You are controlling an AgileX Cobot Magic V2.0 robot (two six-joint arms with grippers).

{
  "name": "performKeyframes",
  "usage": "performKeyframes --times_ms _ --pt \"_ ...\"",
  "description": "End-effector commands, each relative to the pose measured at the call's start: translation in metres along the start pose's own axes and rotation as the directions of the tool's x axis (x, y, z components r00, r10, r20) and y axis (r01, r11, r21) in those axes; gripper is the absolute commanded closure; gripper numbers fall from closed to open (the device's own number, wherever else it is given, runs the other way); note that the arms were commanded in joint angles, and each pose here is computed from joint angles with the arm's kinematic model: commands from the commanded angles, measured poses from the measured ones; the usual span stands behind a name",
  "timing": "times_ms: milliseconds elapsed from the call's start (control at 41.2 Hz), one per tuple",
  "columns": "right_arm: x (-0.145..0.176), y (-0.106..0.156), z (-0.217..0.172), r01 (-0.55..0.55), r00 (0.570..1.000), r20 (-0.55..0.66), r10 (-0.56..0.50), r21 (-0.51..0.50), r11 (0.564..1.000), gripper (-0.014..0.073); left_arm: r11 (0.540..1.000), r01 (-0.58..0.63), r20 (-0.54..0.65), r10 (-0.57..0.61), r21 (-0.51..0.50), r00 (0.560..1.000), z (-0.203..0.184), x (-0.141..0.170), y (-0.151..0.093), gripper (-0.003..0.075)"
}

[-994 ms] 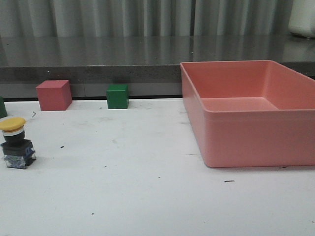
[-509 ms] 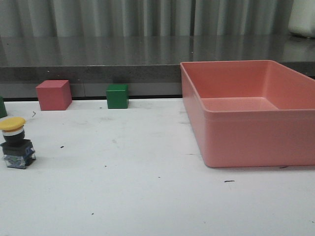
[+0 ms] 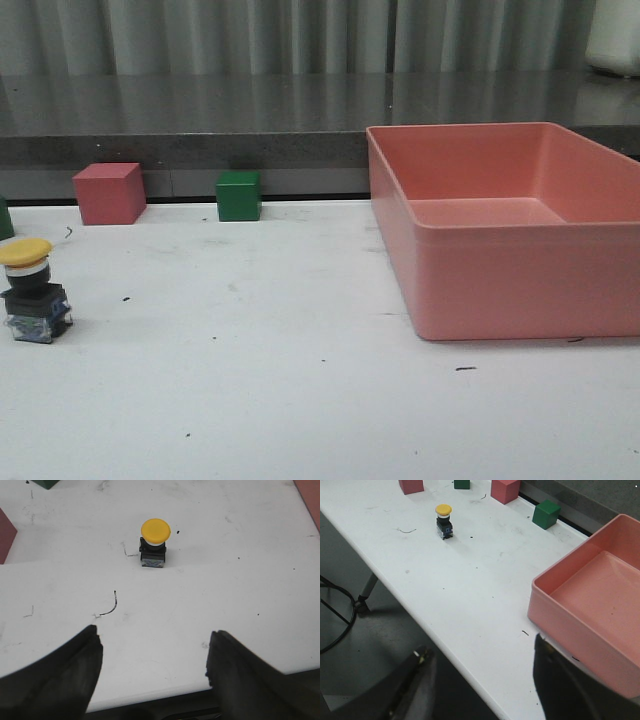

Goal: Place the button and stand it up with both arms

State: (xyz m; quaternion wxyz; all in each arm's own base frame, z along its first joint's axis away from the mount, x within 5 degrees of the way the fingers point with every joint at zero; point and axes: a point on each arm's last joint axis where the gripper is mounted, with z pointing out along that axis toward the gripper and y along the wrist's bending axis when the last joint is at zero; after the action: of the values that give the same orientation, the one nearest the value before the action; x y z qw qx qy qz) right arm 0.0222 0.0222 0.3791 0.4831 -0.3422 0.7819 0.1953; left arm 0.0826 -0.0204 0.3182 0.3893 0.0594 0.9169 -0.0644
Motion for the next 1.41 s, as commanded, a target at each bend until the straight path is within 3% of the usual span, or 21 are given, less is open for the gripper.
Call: performKeyframes --times_ms 0,194,267,412,534,1382 --pt "-0.0112 -0.0012 -0.0021 0.012 0.997 0.08 -0.013 0.014 1.0 0.0145 1.0 0.006 0.081 -0.008 0.02 0.997 -0.008 -0.0117 -0.0021 0.0304" --pt "-0.0111 -0.0012 -0.0021 0.012 0.997 0.079 -0.013 0.014 1.0 0.0174 1.0 0.006 0.088 -0.008 0.021 0.996 -0.0081 -0.0123 -0.0022 0.0506" --pt "-0.0111 -0.0012 -0.0021 0.012 0.997 0.079 -0.013 0.014 1.0 0.026 1.0 0.006 0.099 -0.008 0.023 0.995 -0.0082 -0.0134 -0.0024 0.0582" --pt "-0.0111 -0.0012 -0.0021 0.012 0.997 0.079 -0.013 0.014 1.0 0.0533 0.999 -0.028 0.132 0.024 0.024 0.991 -0.0085 -0.0162 -0.0029 0.071" --pt "-0.0111 -0.0012 -0.0021 0.012 0.997 0.079 -0.013 0.014 1.0 0.0718 0.995 -0.102 0.141 0.099 0.015 0.985 -0.0086 -0.0169 -0.003 0.074" --pt "-0.0109 -0.0012 -0.0021 0.012 0.997 0.076 -0.013 0.014 1.0 0.0713 0.994 -0.108 0.17 0.103 0.018 0.98 -0.0132 -0.016 -0.0029 0.074"
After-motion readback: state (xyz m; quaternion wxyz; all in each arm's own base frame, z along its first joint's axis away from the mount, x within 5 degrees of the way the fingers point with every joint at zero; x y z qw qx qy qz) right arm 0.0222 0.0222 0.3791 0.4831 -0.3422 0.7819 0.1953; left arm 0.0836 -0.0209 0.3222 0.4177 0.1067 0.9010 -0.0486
